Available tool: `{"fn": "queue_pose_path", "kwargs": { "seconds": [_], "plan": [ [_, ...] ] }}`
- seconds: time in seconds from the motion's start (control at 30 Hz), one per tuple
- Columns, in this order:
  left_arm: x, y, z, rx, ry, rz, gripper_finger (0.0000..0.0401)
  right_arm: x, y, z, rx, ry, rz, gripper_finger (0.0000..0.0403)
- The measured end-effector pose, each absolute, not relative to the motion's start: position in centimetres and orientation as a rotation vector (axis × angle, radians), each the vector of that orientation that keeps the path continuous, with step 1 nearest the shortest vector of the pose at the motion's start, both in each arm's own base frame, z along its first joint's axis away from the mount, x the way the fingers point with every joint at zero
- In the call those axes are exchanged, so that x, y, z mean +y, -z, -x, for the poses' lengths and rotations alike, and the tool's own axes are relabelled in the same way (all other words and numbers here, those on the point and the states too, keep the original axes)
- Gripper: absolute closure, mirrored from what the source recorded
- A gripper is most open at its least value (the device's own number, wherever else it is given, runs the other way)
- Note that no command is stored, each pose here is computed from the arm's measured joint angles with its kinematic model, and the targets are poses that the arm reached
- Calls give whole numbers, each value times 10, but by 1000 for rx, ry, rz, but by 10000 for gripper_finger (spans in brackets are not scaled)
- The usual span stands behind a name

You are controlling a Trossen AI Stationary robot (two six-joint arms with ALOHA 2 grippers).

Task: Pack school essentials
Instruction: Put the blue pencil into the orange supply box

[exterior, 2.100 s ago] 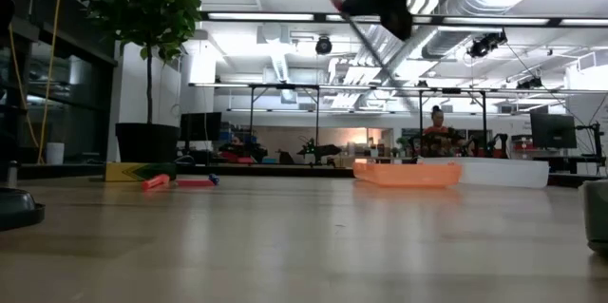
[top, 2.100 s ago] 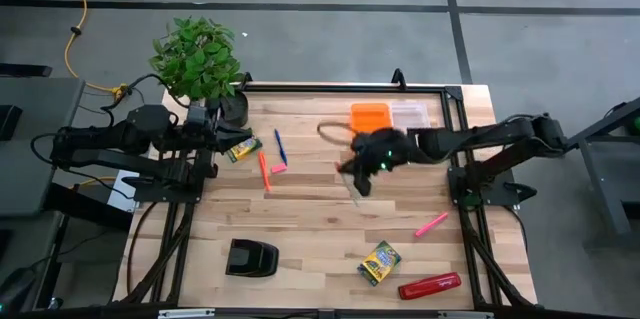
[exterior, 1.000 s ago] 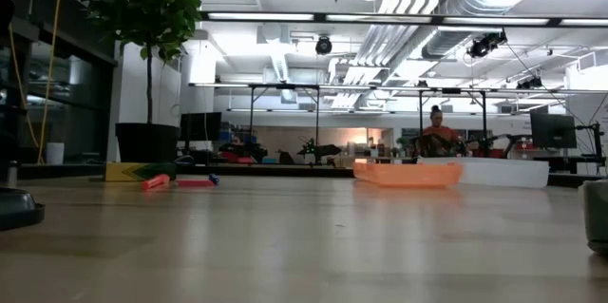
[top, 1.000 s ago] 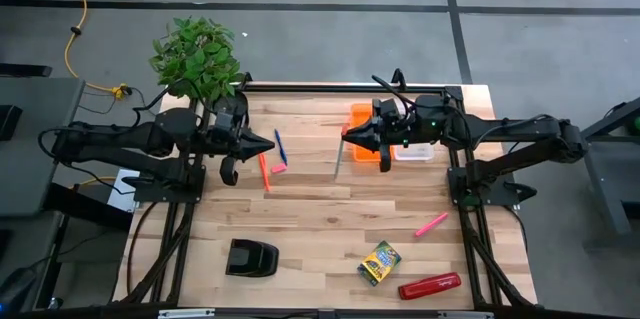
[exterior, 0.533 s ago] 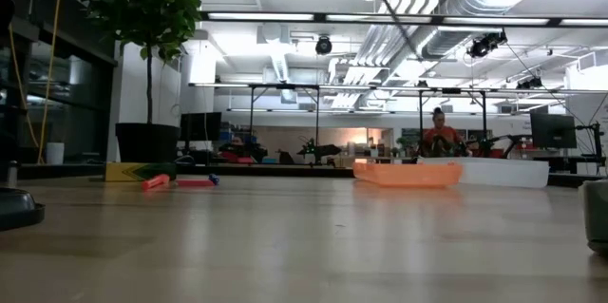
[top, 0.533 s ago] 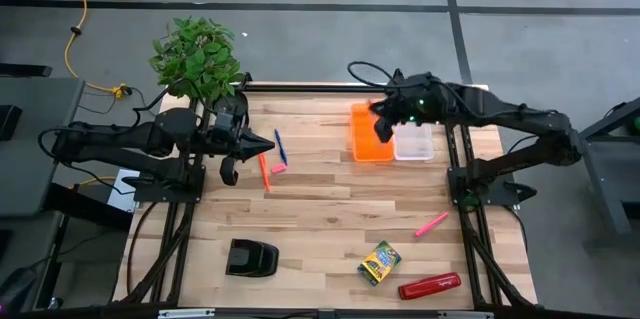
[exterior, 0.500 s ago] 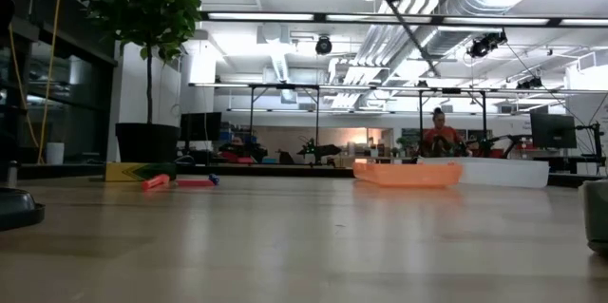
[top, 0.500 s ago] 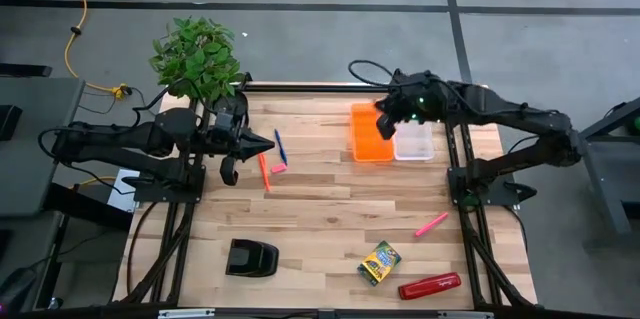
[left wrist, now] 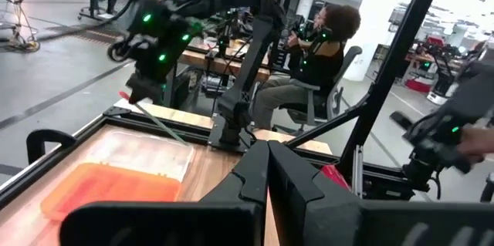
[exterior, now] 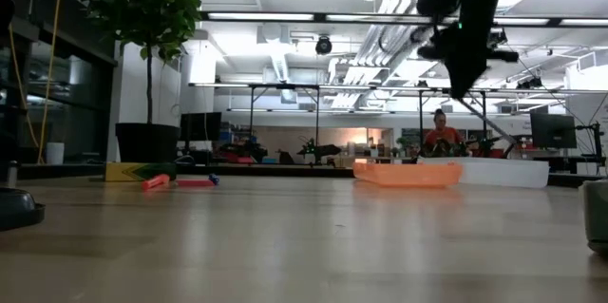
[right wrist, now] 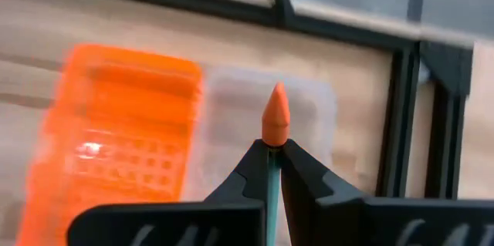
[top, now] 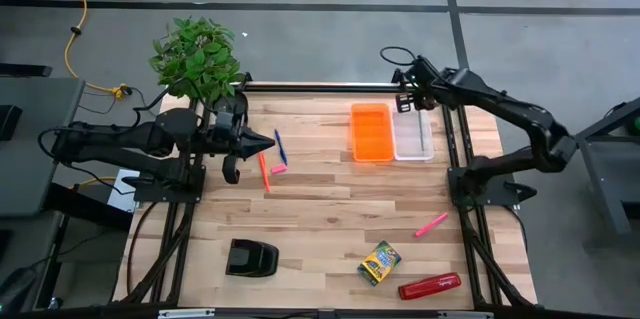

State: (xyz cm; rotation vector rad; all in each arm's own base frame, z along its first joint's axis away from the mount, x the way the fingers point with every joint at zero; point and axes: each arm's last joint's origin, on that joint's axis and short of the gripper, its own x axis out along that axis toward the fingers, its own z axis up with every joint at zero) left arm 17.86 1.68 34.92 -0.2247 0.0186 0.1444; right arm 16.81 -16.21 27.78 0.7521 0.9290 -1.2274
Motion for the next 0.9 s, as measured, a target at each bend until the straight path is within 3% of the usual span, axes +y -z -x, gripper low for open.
{"fn": "queue_pose_path", "kwargs": {
  "seconds": [0.53, 0.9],
  "plan": [
    [17, -349, -179, 22, -145, 198, 401, -196, -225, -166, 1093, 1317, -852, 403],
    [17, -349, -179, 21, -144, 198, 401, -207, -247, -166, 1019, 1295, -835, 403]
  ]
}}
